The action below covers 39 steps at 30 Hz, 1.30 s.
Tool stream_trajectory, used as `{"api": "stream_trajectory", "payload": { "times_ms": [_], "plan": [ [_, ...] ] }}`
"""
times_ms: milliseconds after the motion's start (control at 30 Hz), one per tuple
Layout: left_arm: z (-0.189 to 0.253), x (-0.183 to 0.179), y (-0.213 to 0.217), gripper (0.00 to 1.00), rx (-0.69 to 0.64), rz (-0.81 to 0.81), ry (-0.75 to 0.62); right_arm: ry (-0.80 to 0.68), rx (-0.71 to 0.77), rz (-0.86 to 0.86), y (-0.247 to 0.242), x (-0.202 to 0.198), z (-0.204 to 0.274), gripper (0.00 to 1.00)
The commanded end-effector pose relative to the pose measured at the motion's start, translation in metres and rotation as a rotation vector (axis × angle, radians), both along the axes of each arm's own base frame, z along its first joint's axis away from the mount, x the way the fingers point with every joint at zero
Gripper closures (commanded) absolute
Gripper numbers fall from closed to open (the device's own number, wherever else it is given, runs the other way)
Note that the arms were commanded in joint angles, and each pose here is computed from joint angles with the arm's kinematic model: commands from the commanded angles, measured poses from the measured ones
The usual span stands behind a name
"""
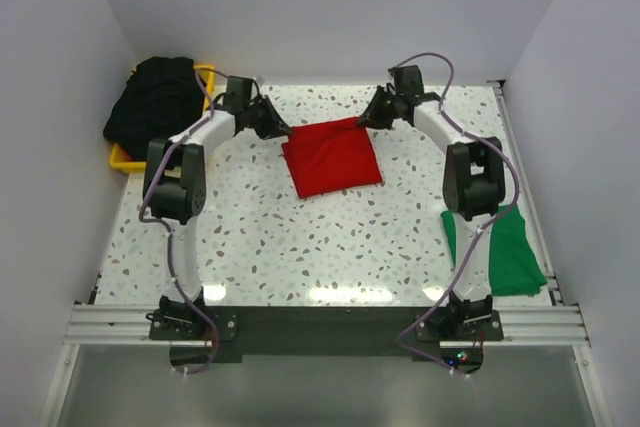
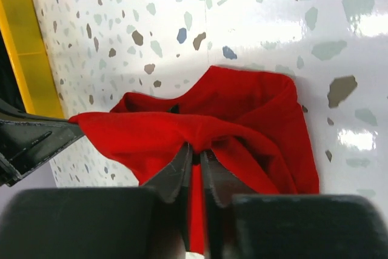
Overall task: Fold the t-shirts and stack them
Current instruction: Fold the tshirt
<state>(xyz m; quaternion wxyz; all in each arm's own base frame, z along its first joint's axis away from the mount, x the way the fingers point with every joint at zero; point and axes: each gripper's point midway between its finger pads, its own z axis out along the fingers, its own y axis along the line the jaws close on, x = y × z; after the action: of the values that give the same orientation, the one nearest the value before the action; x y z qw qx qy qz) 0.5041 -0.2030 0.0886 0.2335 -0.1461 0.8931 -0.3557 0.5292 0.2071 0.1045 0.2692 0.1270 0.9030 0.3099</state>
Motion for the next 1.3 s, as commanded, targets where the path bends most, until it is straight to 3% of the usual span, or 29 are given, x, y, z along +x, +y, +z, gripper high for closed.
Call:
{"api": "stream_trajectory", "payload": {
  "times_ms": [0, 100, 133, 233, 333, 400, 533, 633, 900, 1100, 1167, 1267],
  "plan": [
    [0.007, 0.019, 0.01, 1.0, 0.008, -0.02, -0.038, -0.055, 0.026, 0.044, 0.008, 0.019, 0.011, 0.84],
    [0.005, 0.024, 0.02, 0.98, 0.015, -0.01, -0.05, -0.076, 0.007, 0.049, 0.005, 0.029, 0.014, 0.72],
    [0.006, 0.026, 0.024, 0.93, 0.018, -0.004, -0.055, -0.073, -0.006, 0.051, 0.002, 0.032, 0.009, 0.62],
    [0.011, 0.032, 0.045, 0.74, 0.022, 0.03, -0.071, -0.084, -0.039, 0.04, -0.005, 0.037, 0.018, 0.44],
    [0.023, 0.034, 0.064, 0.61, 0.031, 0.07, -0.094, -0.114, -0.067, 0.024, -0.013, 0.034, 0.035, 0.38],
    [0.026, 0.033, 0.067, 0.59, 0.038, 0.079, -0.102, -0.113, -0.081, 0.018, -0.016, 0.026, 0.032, 0.37],
    [0.042, 0.018, 0.042, 0.59, 0.016, 0.048, -0.129, -0.11, -0.078, 0.03, -0.009, 0.0, 0.027, 0.38],
    [0.043, 0.003, 0.013, 0.64, 0.007, 0.015, -0.136, -0.119, -0.088, 0.056, 0.004, -0.014, 0.024, 0.39],
    [0.004, -0.027, -0.045, 0.85, 0.017, -0.072, -0.07, -0.061, -0.109, 0.081, 0.026, -0.044, -0.013, 0.42],
    [-0.04, -0.056, -0.066, 0.9, 0.041, -0.114, 0.01, 0.052, -0.123, 0.045, 0.024, -0.082, -0.057, 0.44],
    [-0.049, -0.07, -0.069, 0.9, 0.053, -0.122, 0.026, 0.108, -0.124, 0.027, 0.016, -0.112, -0.079, 0.44],
    [-0.062, -0.092, -0.069, 0.91, 0.069, -0.132, 0.058, 0.088, -0.109, 0.017, 0.013, -0.128, -0.073, 0.44]
  ]
}}
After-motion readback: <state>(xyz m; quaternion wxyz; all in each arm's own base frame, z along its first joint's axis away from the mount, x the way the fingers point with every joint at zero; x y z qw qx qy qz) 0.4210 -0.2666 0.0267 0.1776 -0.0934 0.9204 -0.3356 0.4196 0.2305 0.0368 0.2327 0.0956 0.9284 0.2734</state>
